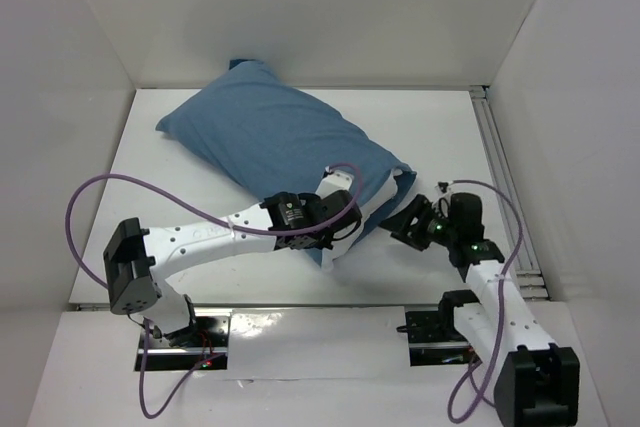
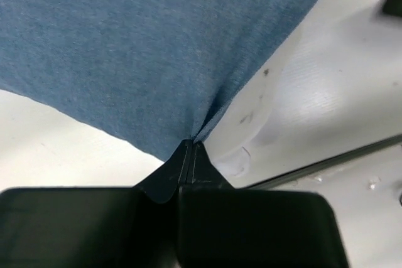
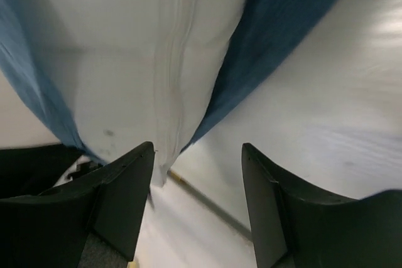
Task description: Put the pillow into the pillowcase
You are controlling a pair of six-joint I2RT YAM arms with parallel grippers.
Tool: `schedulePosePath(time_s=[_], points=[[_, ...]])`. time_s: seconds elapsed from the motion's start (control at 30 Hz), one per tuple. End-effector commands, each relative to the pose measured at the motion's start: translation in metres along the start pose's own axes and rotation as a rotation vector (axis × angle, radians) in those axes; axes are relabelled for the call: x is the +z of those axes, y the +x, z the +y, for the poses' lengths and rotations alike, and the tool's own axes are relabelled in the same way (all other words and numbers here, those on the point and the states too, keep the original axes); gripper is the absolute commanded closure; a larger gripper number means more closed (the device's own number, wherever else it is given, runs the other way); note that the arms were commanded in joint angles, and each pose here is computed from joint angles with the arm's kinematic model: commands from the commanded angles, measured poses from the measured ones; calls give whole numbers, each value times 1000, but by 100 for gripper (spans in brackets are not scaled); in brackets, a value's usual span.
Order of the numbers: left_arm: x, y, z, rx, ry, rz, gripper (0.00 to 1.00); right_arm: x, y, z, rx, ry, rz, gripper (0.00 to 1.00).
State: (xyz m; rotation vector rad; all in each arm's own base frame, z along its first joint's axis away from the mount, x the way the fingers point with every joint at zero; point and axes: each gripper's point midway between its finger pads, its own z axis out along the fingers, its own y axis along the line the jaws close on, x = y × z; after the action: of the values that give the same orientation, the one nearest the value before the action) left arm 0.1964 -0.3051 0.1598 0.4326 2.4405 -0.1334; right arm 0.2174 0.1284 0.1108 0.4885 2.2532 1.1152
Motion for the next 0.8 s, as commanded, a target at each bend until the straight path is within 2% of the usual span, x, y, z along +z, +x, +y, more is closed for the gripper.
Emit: schedulePosePath(time_s=[0.0,0.13,0.2,0.27,0.3,0.33,0.37,0.4,0.43,0.5,0.53,0.57,0.63,0.73,0.77], points=[[-30,-19,-10,-61,99,-32,100,8,3,57,-16,-226,-38,35],[-48,-28,-18,-78,184,-54,100,35,28,82,-100,-252,10,31],[-58,-34,-23,-80,225,-62,100,57,38,80,-111,-222,40,31],[-62,-36,-26,-83,242,-62,100,71,33,99,-159,-274,-5,32],[-71,-42,-29,-83,275,-73,100,89,30,95,-164,-247,10,48],[-76,-45,-33,-87,300,-73,100,94,23,111,-182,-311,-2,63],[-90,-48,-47,-74,377,-63,100,106,22,107,-176,-309,28,78],[-104,-55,-54,-83,440,-75,100,107,13,120,-185,-349,28,91],[-114,-60,-64,-76,502,-79,100,102,-6,146,-206,-410,5,100],[-156,-70,-93,-54,704,-100,100,91,-26,171,-217,-433,-49,100],[-181,-88,-99,-65,773,-146,100,68,-46,205,-278,-482,-131,100],[-198,-93,-104,-58,820,-163,100,66,-52,204,-263,-418,-169,100],[-224,-108,-118,-41,899,-193,100,50,-60,223,-279,-433,-242,100],[-246,-126,-137,-7,999,-230,100,73,-50,209,-193,-398,-273,100],[-247,-130,-141,6,1014,-243,100,89,-24,190,-183,-398,-236,100]])
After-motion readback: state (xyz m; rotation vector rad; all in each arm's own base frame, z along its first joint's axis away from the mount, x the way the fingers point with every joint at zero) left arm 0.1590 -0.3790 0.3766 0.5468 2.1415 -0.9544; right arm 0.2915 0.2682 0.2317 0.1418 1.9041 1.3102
